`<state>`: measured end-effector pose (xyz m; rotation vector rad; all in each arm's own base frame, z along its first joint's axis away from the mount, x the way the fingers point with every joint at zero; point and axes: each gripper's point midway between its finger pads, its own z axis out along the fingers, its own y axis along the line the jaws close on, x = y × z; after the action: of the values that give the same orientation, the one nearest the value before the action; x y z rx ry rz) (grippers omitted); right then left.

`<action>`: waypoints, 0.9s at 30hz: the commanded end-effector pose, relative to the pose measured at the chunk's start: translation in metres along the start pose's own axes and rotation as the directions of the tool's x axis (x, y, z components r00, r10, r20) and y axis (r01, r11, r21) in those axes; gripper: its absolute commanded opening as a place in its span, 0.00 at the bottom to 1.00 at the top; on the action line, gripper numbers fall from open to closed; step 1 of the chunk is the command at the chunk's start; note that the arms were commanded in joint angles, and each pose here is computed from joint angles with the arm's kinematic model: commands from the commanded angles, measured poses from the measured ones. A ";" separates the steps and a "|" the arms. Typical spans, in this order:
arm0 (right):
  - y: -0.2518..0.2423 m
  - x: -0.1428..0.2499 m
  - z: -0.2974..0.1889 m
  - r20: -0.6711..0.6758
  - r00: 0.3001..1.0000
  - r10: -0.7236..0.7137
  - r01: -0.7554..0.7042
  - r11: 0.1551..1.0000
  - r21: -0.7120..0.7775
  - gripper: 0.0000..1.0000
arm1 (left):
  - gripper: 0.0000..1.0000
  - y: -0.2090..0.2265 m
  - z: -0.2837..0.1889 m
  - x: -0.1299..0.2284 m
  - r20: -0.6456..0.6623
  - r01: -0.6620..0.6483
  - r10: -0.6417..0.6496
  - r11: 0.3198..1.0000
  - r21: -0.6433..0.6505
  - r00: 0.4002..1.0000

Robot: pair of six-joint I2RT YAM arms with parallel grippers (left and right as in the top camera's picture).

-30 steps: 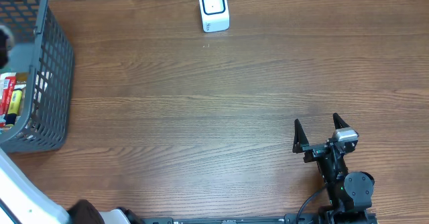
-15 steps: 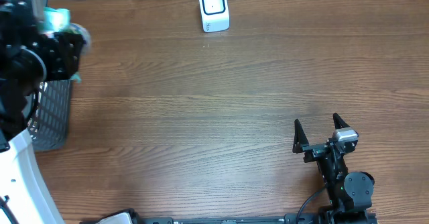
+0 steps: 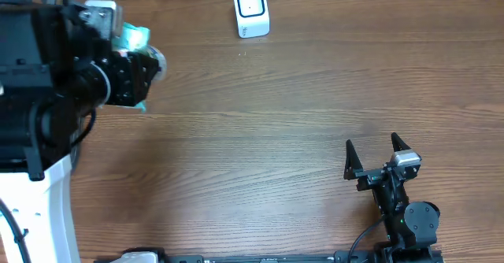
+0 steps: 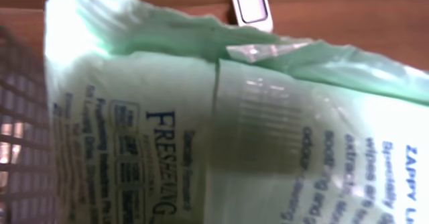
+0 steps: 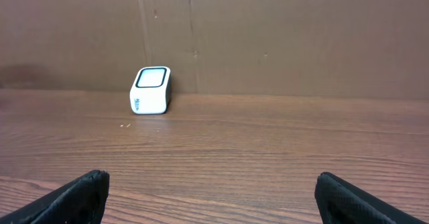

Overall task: Scan the item barcode
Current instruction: 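Lift the wipes pack out and carry it toward the table center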

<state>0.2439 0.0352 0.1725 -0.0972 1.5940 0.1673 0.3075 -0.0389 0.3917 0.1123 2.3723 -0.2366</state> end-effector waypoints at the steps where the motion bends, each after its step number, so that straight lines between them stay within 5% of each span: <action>1: -0.002 0.001 0.000 0.006 1.000 0.007 -0.007 1.000 0.012 1.00 | 0.28 -0.010 0.001 -0.003 -0.001 -0.009 0.009 1.000 -0.014 1.000; 13: -0.002 0.001 0.000 0.006 1.000 0.007 -0.007 1.000 0.012 1.00 | 0.29 -0.066 0.062 0.026 -0.200 -0.087 0.098 0.994 0.060 0.975; 27: -0.002 0.001 0.000 0.006 1.000 0.007 -0.007 1.000 0.012 1.00 | 0.28 -0.168 0.150 0.079 -0.385 -0.260 0.309 0.950 0.175 0.869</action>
<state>0.2439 0.0352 0.1726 -0.0969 1.5937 0.1676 0.3266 -0.2090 0.2654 0.5804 2.7105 -0.2261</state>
